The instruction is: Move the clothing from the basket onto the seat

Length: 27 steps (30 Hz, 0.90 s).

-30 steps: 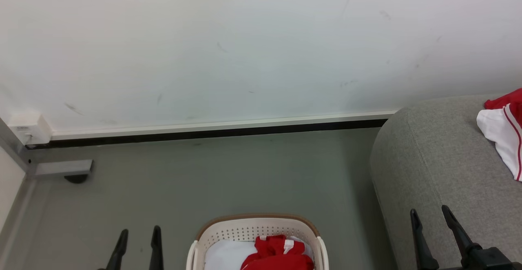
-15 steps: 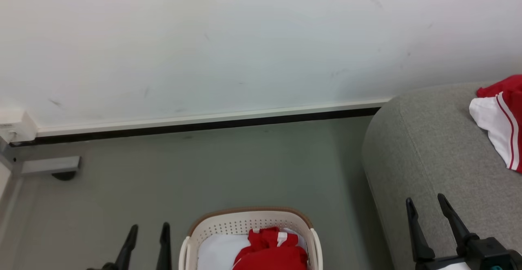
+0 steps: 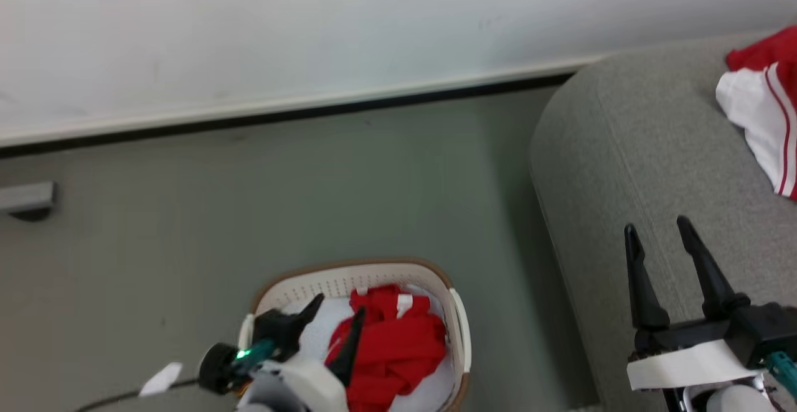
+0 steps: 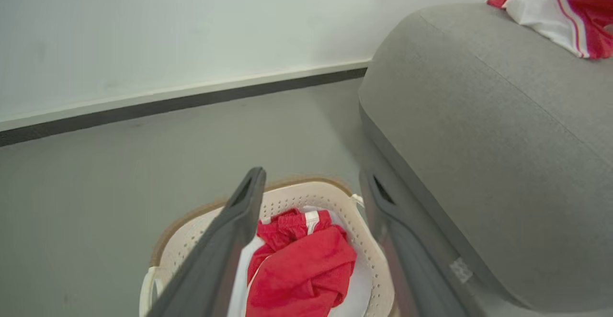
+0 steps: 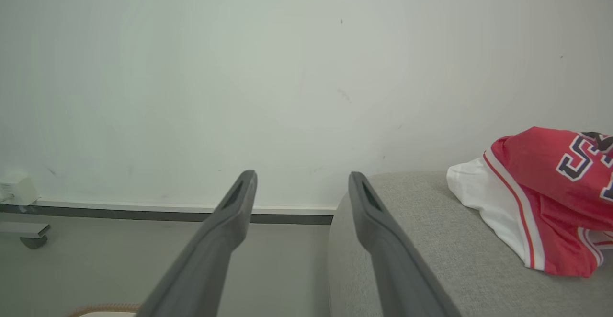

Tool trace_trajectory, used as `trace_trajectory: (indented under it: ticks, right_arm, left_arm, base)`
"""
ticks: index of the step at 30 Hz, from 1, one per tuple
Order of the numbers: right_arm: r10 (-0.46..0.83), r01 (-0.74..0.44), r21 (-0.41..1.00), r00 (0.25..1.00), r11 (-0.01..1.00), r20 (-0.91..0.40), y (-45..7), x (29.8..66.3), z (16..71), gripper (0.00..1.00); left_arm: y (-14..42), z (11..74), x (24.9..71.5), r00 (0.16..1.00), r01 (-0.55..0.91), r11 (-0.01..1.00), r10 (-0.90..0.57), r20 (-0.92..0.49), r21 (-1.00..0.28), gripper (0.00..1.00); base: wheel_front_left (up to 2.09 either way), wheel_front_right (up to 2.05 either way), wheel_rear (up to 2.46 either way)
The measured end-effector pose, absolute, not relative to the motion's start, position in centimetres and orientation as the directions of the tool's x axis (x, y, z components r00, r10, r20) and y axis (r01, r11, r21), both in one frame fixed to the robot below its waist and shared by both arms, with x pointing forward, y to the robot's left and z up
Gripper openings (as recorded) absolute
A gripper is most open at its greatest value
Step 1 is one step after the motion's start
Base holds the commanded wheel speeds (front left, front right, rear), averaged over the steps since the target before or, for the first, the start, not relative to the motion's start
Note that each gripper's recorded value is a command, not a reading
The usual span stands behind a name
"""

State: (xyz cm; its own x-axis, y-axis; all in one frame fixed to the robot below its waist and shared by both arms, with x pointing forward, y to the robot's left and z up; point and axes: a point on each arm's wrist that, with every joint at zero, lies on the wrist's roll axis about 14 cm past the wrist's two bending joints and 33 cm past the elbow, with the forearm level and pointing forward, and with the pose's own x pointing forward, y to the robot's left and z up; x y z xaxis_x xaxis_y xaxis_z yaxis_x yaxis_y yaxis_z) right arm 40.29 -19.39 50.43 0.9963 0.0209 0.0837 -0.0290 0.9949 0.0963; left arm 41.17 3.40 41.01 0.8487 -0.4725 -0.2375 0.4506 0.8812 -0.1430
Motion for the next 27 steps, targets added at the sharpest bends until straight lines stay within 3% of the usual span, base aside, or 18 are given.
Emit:
trace_trajectory:
  ticks: [7,15,22,27]
  right_arm:
    - [0.019,-0.025,0.071,0.997,0.997,0.078,-19.9,44.1,49.3,1.00]
    - [0.017,-0.018,0.012,0.997,1.000,0.076,-20.7,47.8,47.3,1.00]
    - [0.024,-0.022,-0.045,0.999,0.999,0.042,-21.0,50.6,43.7,1.00]
    - [0.037,-0.035,-0.069,0.999,0.997,0.024,-20.7,51.1,42.3,1.00]
  left_arm:
    - [-0.4,32.0,43.0,0.634,0.584,0.803,-0.541,-0.553,-0.117,1.00]
    - [-1.6,24.8,44.8,0.491,0.625,0.766,-0.535,-0.688,-0.149,1.00]
    - [-1.7,16.8,41.9,0.286,0.642,0.729,-0.515,-0.808,-0.236,1.00]
    - [-1.9,14.6,41.0,0.220,0.661,0.706,-0.509,-0.832,-0.257,1.00]
  base:
    - [0.00,0.00,0.00]
    - [0.00,0.00,0.00]
    - [0.00,0.00,0.00]
    - [0.00,0.00,0.00]
